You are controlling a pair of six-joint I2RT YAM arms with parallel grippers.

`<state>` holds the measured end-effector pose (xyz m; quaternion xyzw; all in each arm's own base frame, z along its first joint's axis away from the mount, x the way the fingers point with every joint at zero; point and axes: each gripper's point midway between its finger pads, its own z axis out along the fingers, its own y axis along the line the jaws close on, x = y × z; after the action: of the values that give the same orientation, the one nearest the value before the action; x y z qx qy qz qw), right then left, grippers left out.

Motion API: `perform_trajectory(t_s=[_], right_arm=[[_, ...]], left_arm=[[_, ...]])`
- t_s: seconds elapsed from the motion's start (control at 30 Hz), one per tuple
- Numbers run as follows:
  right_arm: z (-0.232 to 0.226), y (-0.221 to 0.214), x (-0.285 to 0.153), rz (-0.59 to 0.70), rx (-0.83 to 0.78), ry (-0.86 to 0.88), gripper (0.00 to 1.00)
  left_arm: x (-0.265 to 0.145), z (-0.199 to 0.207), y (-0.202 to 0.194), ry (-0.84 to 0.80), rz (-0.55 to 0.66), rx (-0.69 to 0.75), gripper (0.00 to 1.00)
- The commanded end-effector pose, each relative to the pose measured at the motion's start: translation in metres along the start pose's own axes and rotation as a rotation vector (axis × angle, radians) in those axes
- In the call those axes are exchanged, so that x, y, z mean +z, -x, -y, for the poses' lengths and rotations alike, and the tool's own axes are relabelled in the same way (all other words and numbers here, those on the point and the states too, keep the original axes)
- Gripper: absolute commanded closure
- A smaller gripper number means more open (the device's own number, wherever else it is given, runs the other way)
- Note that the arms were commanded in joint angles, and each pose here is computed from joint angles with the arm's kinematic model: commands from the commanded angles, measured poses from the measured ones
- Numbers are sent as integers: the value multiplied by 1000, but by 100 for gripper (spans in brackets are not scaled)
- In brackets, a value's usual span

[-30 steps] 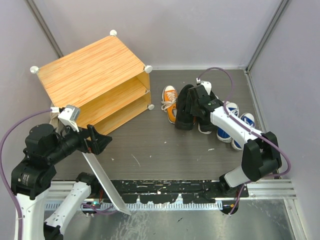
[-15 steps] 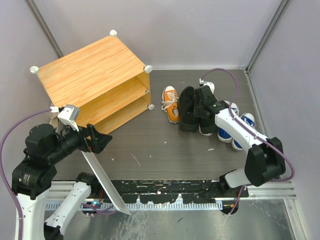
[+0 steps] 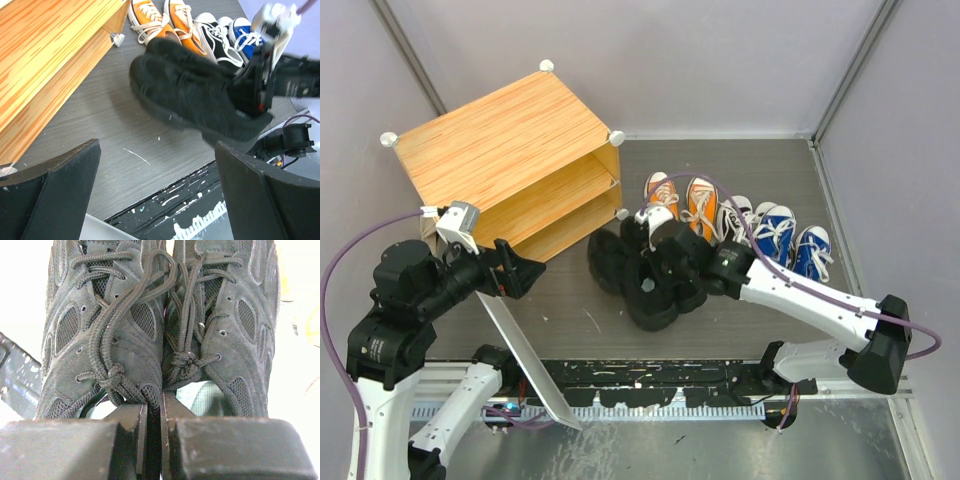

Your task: Place and organize the shoes in the shoe cabinet

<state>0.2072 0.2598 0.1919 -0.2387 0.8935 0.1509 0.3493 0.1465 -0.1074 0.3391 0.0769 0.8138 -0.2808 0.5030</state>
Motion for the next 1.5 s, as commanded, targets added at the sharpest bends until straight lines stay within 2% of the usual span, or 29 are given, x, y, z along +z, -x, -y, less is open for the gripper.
perform_trajectory(t_s=[0.0,0.1,0.17,0.2,0.3,0.33,0.5,0.63,0.7,0.87,1.07,1.2,1.27,1.33,1.47], right_arm=[[-36,11,15,182,-47,175,99],[-34,-17,47,144,-32,163,98],[-28,-35,63,89,-31,123,89],[-25,-43,68,64,-29,111,83],[-25,-58,70,22,-27,107,51],[-26,-62,68,11,-23,110,47],[-30,-77,46,-47,7,148,40],[-31,-101,31,-138,17,159,38],[-31,-117,29,-191,21,161,32],[-30,-157,41,-270,33,160,30],[-21,-161,63,-246,10,99,29],[-27,-172,67,-303,-13,118,30],[-30,-178,66,-333,-38,135,35],[-28,-180,65,-356,-72,127,48],[-22,-161,58,-352,-136,76,84]], left_arm=[[3,7,21,-28,81,6,2],[5,6,19,-31,71,0,2],[5,7,20,-32,71,0,2],[4,7,20,-32,72,2,2],[4,7,20,-32,71,7,2],[4,7,19,-32,70,8,2],[3,6,18,-30,65,8,2],[3,5,14,-24,59,7,2],[4,3,13,-20,58,5,2],[5,2,9,-17,54,3,2],[9,0,6,-18,39,-4,2],[7,-1,5,-10,35,7,2],[6,-3,4,-1,38,12,2],[5,-2,6,-2,48,14,2],[3,3,9,-22,59,11,2]])
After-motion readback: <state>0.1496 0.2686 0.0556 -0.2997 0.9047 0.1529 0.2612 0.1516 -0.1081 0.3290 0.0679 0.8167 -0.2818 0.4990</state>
